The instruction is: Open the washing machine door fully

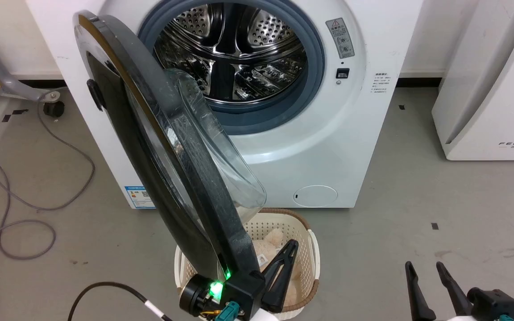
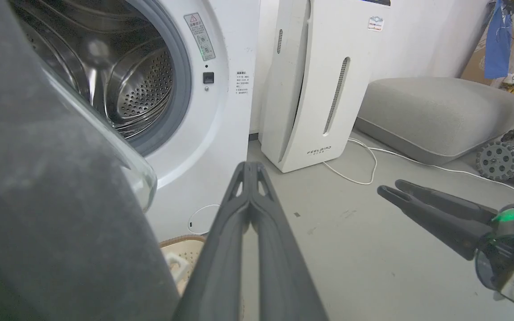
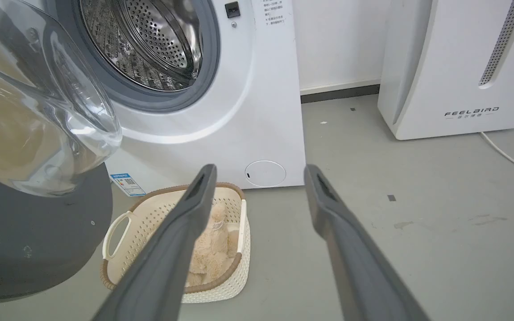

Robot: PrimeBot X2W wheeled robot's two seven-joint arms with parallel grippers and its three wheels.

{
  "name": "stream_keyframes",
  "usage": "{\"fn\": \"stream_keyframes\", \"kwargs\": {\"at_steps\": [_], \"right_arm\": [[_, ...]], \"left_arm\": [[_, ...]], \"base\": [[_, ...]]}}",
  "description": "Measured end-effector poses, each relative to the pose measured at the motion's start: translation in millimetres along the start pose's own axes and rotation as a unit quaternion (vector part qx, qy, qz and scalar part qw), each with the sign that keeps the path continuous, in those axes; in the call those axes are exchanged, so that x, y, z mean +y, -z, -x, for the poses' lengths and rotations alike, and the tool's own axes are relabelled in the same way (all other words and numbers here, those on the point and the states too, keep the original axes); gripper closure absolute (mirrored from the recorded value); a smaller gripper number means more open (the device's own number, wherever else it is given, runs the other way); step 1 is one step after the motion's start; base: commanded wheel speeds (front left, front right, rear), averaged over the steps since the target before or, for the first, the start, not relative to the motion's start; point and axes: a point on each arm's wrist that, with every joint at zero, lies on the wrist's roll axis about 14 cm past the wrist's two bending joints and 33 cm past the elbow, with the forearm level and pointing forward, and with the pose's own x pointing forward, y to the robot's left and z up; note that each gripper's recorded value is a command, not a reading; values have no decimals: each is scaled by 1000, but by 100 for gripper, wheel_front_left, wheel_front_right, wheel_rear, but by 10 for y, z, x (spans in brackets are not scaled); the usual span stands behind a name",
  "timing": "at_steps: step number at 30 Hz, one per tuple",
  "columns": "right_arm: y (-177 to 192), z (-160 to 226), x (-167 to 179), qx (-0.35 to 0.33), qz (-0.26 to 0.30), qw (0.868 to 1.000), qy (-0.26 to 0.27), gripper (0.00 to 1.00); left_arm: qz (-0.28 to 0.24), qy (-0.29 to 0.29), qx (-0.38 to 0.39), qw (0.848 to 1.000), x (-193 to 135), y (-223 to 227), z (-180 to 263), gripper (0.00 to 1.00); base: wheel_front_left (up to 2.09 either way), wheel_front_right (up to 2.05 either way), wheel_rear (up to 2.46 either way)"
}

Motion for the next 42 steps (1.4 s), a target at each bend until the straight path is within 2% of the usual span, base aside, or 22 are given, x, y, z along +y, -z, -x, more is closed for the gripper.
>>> {"fn": "stream_keyframes", "kwargs": {"at_steps": [10, 28, 36, 42], "right_arm": [[50, -20, 57, 8, -4, 1000, -8, 0], [83, -121, 316, 18, -3, 999, -49, 0], [136, -230, 519, 29, 1, 996, -80, 0], [198, -310, 700, 40, 5, 993, -107, 0]], "left_arm": [[-4, -41, 5, 999, 141, -16, 69, 100], [-9, -146, 2, 989, 547, -227, 634, 100], [-25, -227, -21, 973, 902, -414, 920, 100], [-33, -294, -49, 954, 1148, -560, 1196, 100]], "base": [[0, 0, 0], [0, 0, 0], [0, 0, 0], [0, 0, 0]]}}
